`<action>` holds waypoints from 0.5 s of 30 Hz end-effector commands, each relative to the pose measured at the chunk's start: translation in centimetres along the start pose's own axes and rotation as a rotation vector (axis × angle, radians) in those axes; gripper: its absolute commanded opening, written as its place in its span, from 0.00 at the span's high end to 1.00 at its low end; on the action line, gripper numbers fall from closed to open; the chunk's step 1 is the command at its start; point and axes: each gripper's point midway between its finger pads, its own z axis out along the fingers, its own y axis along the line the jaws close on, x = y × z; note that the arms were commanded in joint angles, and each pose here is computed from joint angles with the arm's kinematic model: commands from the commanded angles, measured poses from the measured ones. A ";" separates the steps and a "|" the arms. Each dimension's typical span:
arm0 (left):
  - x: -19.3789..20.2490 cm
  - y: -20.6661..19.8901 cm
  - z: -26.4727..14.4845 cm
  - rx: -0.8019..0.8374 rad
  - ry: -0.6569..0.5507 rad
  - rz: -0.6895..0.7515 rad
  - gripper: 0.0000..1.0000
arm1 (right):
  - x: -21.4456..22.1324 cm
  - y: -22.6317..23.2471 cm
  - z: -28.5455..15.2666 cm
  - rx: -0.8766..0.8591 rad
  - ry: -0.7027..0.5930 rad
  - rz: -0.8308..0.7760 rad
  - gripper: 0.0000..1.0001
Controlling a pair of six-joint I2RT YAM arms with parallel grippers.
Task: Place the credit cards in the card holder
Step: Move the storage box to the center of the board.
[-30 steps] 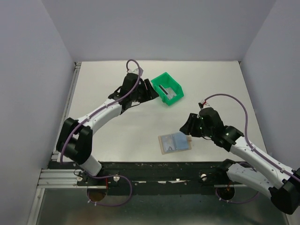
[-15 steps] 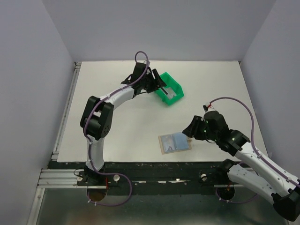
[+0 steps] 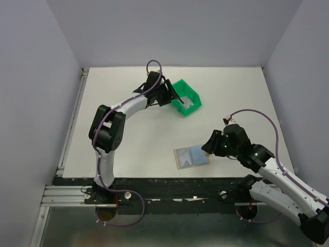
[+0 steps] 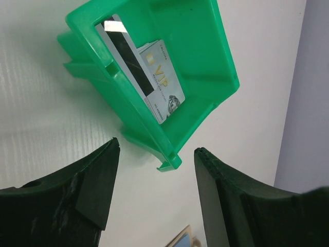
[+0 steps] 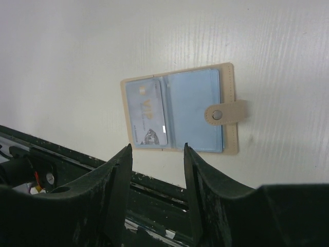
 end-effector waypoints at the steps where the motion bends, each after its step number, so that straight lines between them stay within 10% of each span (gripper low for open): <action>1: 0.1 0.7 1.0 -0.038 -0.004 -0.025 0.30 | 0.5 -1.3 -0.1 0.047 0.002 0.006 0.47; 15: -0.1 1.5 3.0 -0.063 -0.003 0.004 0.40 | 0.8 -1.9 -0.1 0.071 0.007 -0.001 0.47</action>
